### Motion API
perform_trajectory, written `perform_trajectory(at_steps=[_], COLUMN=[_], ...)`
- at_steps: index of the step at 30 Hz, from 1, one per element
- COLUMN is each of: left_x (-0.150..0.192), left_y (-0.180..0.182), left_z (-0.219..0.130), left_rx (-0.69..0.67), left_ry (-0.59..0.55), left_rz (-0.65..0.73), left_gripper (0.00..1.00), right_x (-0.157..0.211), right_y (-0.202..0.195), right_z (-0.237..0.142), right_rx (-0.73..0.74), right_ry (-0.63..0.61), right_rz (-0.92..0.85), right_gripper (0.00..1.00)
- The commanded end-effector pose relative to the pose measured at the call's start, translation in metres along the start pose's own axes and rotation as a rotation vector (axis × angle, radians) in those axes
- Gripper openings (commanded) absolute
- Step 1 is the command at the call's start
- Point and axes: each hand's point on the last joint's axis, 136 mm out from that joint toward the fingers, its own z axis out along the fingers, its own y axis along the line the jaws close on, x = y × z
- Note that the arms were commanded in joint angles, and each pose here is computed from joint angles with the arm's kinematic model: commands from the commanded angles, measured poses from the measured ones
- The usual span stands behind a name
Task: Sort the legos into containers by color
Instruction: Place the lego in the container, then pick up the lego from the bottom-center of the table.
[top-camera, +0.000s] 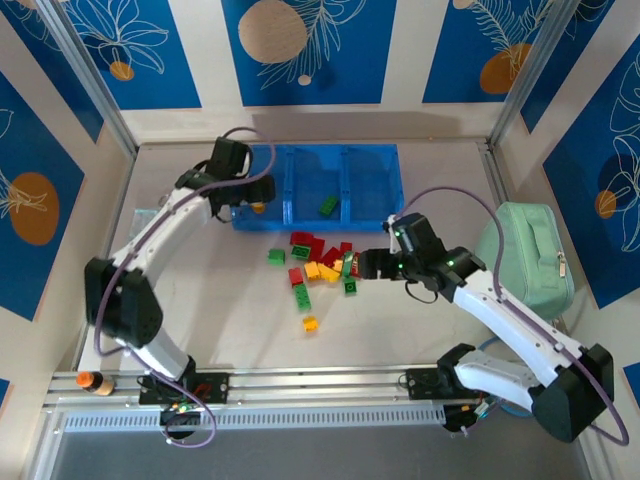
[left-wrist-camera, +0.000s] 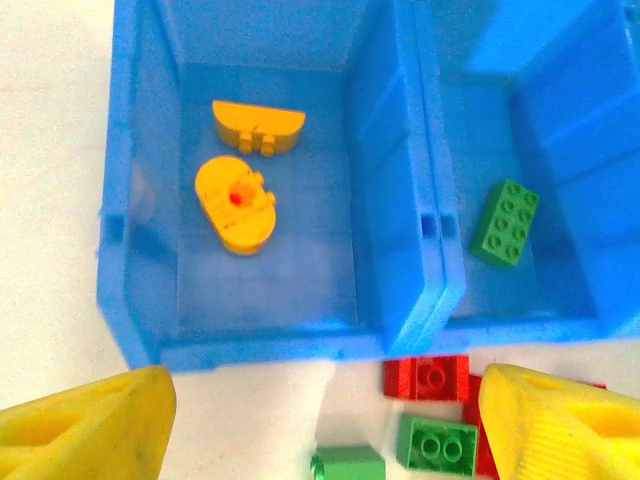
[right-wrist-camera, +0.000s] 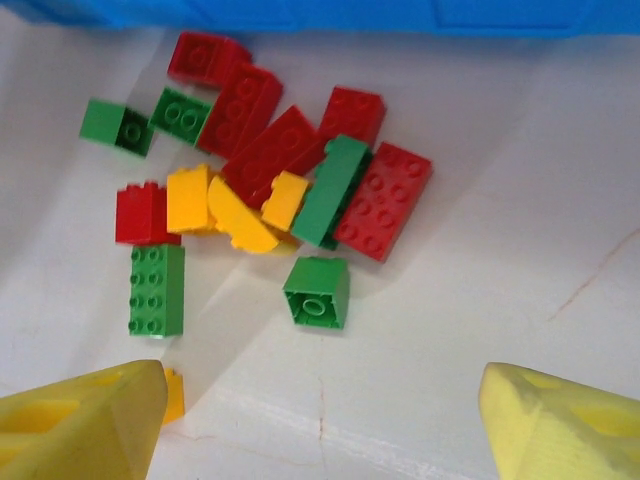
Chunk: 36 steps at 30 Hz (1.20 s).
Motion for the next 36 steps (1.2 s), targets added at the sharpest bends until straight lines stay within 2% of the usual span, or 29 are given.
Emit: perform_trajectory(at_steps=[1, 9, 13, 16, 29, 31, 34, 36], left_x=[0.024, 0.102, 0.136, 0.161, 0.193, 0.194, 0.194, 0.194], left_y=[-0.010, 0.018, 0.024, 0.035, 0.047, 0.048, 0.049, 0.049], left_z=[-0.009, -0.024, -0.025, -0.023, -0.035, -0.036, -0.037, -0.037], left_rx=[0.073, -0.001, 0.021, -0.004, -0.001, -0.004, -0.008, -0.010], left_ry=[-0.030, 0.017, 0.010, 0.045, 0.030, 0.029, 0.028, 0.026], left_rz=[-0.013, -0.032, -0.071, -0.100, -0.145, -0.147, -0.147, -0.145], left_gripper=[0.79, 0.79, 0.79, 0.78, 0.78, 0.78, 0.78, 0.78], right_x=[-0.007, 0.014, 0.028, 0.038, 0.072, 0.076, 0.076, 0.079], right_y=[0.019, 0.065, 0.082, 0.093, 0.125, 0.121, 0.103, 0.101], right_z=[0.003, 0.050, 0.078, 0.097, 0.147, 0.153, 0.158, 0.159], right_rx=[-0.024, -0.027, -0.004, 0.010, 0.077, 0.115, 0.265, 0.293], right_ry=[0.012, 0.162, 0.247, 0.300, 0.443, 0.461, 0.473, 0.484], right_rz=[-0.073, -0.172, -0.194, -0.218, -0.302, -0.304, -0.313, -0.326], right_gripper=[0.81, 0.74, 0.66, 0.62, 0.61, 0.57, 0.48, 0.47])
